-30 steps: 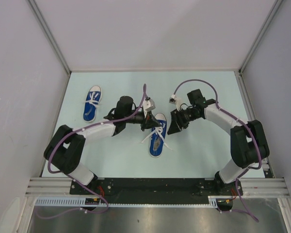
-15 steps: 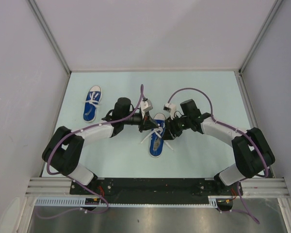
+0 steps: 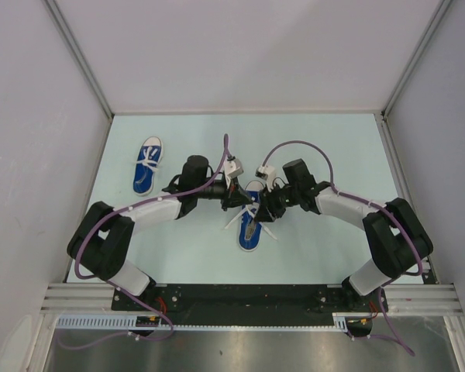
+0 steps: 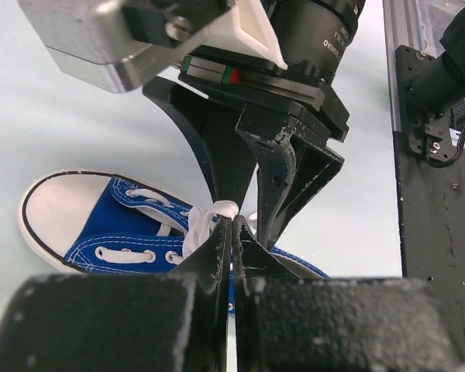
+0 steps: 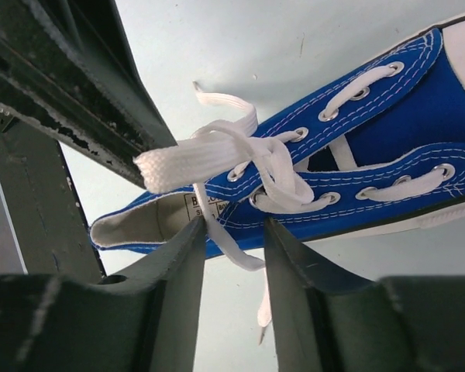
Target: Tie the shoes
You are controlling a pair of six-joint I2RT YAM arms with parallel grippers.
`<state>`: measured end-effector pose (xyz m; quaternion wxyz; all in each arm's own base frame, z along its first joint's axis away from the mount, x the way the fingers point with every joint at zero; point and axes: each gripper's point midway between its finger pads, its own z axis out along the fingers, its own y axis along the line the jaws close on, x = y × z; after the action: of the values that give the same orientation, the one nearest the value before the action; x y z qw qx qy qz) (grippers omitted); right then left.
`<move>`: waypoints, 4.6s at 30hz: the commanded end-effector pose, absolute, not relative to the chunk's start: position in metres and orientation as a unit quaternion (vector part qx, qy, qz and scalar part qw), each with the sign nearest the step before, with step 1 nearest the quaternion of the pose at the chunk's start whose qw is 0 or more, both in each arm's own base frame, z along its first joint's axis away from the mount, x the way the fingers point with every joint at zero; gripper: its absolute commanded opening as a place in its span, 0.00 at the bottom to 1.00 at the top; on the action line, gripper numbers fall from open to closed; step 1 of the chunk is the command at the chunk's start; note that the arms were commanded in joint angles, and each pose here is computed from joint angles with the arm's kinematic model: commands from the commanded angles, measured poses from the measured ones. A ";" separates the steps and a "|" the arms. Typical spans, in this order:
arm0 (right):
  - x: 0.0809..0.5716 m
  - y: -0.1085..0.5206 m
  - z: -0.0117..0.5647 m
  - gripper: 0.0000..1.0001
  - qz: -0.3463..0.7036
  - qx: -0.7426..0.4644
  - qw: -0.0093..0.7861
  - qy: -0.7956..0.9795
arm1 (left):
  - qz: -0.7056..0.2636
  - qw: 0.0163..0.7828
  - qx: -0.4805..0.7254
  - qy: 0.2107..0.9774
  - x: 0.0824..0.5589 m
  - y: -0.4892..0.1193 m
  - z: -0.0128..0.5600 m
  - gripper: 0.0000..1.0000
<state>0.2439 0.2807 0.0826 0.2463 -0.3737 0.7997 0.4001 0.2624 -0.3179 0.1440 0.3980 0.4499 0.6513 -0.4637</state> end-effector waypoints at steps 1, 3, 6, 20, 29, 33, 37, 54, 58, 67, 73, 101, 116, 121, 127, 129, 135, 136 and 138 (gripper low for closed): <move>0.236 0.279 0.078 0.33 0.402 -0.394 0.244 0.790 | -0.476 0.420 0.459 0.622 0.265 -0.321 0.165 0.00; 0.234 0.276 0.078 0.25 0.399 -0.394 0.241 0.792 | -0.479 0.425 0.457 0.617 0.264 -0.320 0.172 0.00; 0.234 0.271 0.078 0.04 0.396 -0.388 0.239 0.797 | -0.485 0.425 0.460 0.610 0.257 -0.319 0.183 0.00; 0.232 0.253 0.078 0.00 0.390 -0.371 0.225 0.812 | -0.447 0.398 0.459 0.657 0.247 -0.288 0.161 0.00; 0.236 0.242 0.075 0.00 0.388 -0.341 0.214 0.829 | -0.400 0.361 0.454 0.710 0.254 -0.274 0.118 0.00; 0.244 0.241 0.079 0.00 0.391 -0.327 0.223 0.831 | -0.385 0.327 0.428 0.749 0.264 -0.272 0.099 0.00; 0.246 0.239 0.078 0.00 0.393 -0.318 0.221 0.834 | -0.365 0.305 0.409 0.779 0.272 -0.269 0.080 0.00; 0.259 0.245 0.098 0.00 0.412 -0.308 0.240 0.823 | -0.381 0.268 0.425 0.776 0.261 -0.278 0.072 0.16; 0.263 0.246 0.102 0.00 0.411 -0.309 0.246 0.821 | -0.391 0.301 0.437 0.752 0.256 -0.275 0.093 0.26; 0.258 0.248 0.101 0.00 0.411 -0.322 0.241 0.818 | -0.409 0.363 0.475 0.689 0.248 -0.266 0.138 0.44; 0.256 0.252 0.107 0.00 0.422 -0.318 0.241 0.814 | -0.395 0.430 0.543 0.604 0.249 -0.281 0.170 0.38; 0.258 0.260 0.113 0.00 0.442 -0.300 0.241 0.810 | -0.377 0.369 0.536 0.660 0.283 -0.326 0.123 0.25; 0.258 0.268 0.112 0.00 0.450 -0.296 0.235 0.809 | -0.386 0.367 0.526 0.664 0.281 -0.327 0.123 0.03; 0.262 0.271 0.113 0.00 0.454 -0.289 0.236 0.809 | -0.391 0.361 0.521 0.667 0.278 -0.327 0.122 0.00; 0.255 0.269 0.104 0.00 0.449 -0.295 0.216 0.815 | -0.394 0.382 0.503 0.667 0.284 -0.326 0.132 0.00; 0.252 0.268 0.102 0.00 0.446 -0.298 0.209 0.818 | -0.395 0.384 0.499 0.669 0.286 -0.326 0.133 0.00; 0.249 0.267 0.101 0.00 0.442 -0.305 0.209 0.817 | -0.386 0.375 0.504 0.675 0.287 -0.324 0.128 0.21; 0.250 0.267 0.102 0.00 0.442 -0.306 0.211 0.816 | -0.384 0.376 0.506 0.675 0.288 -0.324 0.129 0.23; 0.249 0.267 0.102 0.00 0.442 -0.307 0.210 0.816 | -0.379 0.363 0.510 0.682 0.283 -0.318 0.124 0.28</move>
<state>0.2415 0.2604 0.0881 0.1915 -0.2888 0.8299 0.4372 0.2809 -0.3213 0.1091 0.3503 0.5003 0.6924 -0.3841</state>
